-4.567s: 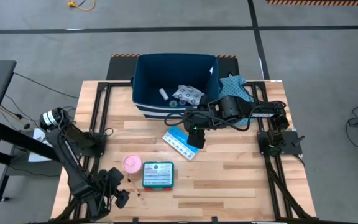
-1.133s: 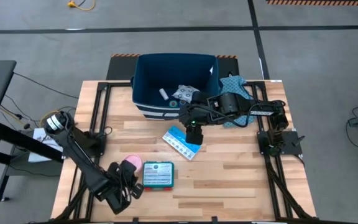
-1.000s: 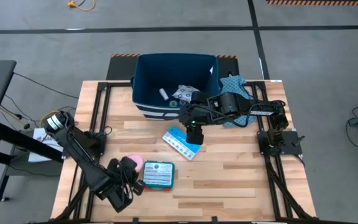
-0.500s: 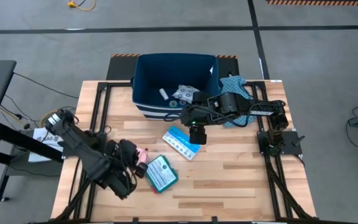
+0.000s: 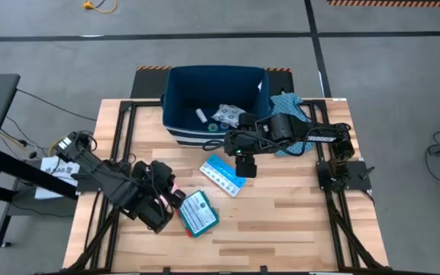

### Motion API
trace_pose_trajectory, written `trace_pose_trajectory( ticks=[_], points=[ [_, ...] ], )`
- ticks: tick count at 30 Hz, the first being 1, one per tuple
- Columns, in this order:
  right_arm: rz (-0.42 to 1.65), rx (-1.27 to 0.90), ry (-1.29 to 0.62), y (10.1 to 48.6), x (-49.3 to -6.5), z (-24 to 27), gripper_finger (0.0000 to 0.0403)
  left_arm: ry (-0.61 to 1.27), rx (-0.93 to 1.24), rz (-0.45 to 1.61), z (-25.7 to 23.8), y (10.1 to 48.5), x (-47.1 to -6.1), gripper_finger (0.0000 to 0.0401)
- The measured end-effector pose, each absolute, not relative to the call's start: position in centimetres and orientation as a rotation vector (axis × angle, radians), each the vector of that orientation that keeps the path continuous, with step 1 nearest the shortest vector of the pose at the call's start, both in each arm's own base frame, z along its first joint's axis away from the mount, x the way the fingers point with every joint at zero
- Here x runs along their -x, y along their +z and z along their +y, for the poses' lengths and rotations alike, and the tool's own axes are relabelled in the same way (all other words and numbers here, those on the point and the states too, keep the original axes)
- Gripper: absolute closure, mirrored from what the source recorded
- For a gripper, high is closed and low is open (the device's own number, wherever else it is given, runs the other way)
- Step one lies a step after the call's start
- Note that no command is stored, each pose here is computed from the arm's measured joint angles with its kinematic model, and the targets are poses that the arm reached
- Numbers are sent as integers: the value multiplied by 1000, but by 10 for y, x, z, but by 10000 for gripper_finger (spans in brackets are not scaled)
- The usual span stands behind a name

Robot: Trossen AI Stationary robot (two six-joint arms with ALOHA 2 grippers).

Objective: Pick & place medical supplies in basket/bin
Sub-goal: Put the pink bottle into the bin

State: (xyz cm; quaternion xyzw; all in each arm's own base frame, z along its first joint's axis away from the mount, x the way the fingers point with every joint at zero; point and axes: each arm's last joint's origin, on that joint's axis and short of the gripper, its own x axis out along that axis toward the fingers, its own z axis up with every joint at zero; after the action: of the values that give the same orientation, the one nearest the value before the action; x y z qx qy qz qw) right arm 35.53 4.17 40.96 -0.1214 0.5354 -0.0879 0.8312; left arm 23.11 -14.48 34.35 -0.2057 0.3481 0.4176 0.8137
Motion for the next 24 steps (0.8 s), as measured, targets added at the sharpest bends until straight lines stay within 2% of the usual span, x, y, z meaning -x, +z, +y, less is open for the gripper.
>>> trace_pose_trajectory(
  ticks=[5, 9, 17, 24],
  points=[
    [1142, 259, -186, 409, -355, 42, 158, 896, 470, 752, -145, 343, -231, 380],
    [1142, 258, -186, 409, -355, 42, 158, 897, 504, 787, -146, 342, -230, 355],
    [1141, 262, -178, 409, -354, 45, 158, 917, 552, 811, -148, 337, -232, 261],
    [1136, 270, -158, 409, -353, 55, 158, 866, 658, 865, -153, 310, -244, 181]
  ],
)
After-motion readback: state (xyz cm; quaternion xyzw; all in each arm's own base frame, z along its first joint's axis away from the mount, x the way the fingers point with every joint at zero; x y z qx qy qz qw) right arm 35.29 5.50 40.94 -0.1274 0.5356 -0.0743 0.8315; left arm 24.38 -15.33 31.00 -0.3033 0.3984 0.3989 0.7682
